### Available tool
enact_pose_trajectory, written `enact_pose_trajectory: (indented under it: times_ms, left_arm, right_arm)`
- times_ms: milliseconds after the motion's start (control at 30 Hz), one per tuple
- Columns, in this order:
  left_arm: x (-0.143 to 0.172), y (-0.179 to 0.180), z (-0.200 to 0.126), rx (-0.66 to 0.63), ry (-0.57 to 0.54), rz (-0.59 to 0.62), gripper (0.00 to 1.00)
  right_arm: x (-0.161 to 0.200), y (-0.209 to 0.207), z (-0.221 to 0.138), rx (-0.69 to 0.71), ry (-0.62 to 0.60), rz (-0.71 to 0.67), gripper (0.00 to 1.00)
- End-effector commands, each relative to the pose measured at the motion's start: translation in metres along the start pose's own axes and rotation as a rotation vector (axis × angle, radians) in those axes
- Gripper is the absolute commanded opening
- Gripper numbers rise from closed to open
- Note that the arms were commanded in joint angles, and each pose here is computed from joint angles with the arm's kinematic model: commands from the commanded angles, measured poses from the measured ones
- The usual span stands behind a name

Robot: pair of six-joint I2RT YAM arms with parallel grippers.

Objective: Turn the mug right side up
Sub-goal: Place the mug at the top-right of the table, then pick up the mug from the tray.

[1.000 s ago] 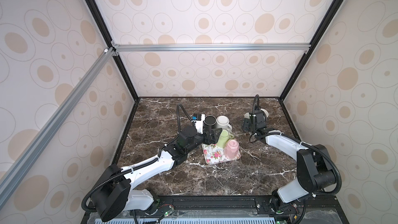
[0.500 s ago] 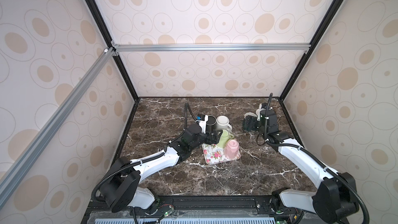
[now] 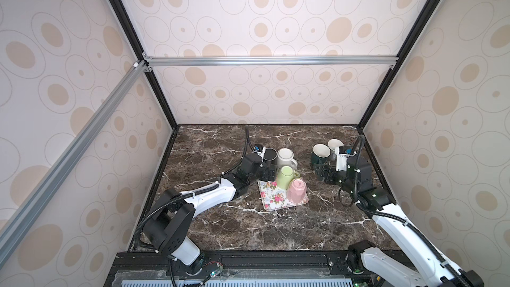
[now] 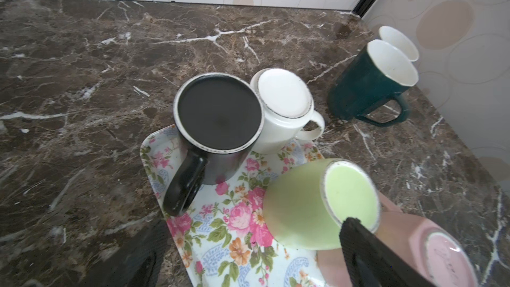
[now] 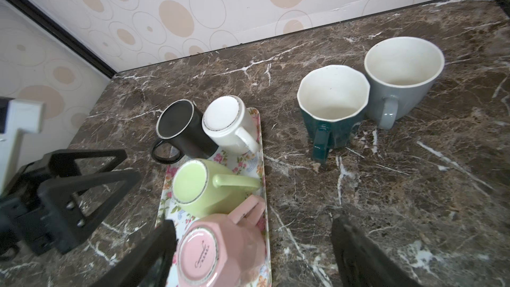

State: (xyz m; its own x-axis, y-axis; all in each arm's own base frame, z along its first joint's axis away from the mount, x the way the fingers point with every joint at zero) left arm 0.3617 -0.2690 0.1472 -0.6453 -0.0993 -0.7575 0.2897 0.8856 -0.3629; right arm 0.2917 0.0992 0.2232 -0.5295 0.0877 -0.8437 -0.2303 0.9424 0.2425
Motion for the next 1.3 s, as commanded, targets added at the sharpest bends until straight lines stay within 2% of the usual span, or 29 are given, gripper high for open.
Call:
enact_pose_trajectory:
  times_ms: [0,400,533,667,767,1100,1267]
  left_arm:
    - [-0.017,0.007,0.004,-0.027,-0.013,0.020,0.98]
    - [-0.011,0.033,0.024,-0.092,0.042,0.074,0.98]
    - [-0.011,0.038,0.028,-0.110,0.047,0.102,0.89]
    - [-0.012,0.039,0.030,-0.113,0.043,0.117,0.69]
    - [-0.013,0.041,0.031,-0.126,0.038,0.126,0.61]
    - [-0.015,0.042,0.040,-0.142,0.058,0.166,0.51]
    - [-0.013,0.041,0.044,-0.135,0.076,0.178,0.49]
  right_arm:
    - [0.014,0.011,-0.007,-0.081,0.030,0.018,0.91]
    - [0.024,0.018,-0.006,-0.148,0.013,0.092,0.93]
    - [0.026,0.021,-0.006,-0.167,0.012,0.105,0.93]
    - [0.026,0.022,-0.008,-0.172,0.012,0.110,0.93]
    - [0.026,0.021,-0.009,-0.168,0.006,0.114,0.93]
    - [0.031,0.018,-0.011,-0.153,0.011,0.130,0.93]
    - [0.032,0.017,-0.014,-0.148,0.012,0.123,0.93]
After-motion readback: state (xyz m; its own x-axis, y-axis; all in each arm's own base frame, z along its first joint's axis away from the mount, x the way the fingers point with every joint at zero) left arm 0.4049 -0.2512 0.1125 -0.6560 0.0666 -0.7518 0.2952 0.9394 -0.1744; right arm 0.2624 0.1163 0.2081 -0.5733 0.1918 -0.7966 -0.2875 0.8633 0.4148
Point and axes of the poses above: each gripper's point midway between its finger pads, its own z axis out along the fingers, its own y axis along the line the jaws close on, x = y × z, the point moved 1 cm from there along -z, back along the fingers, and after that the axes turned 7 degrees about -z, right-handed, at the moved point
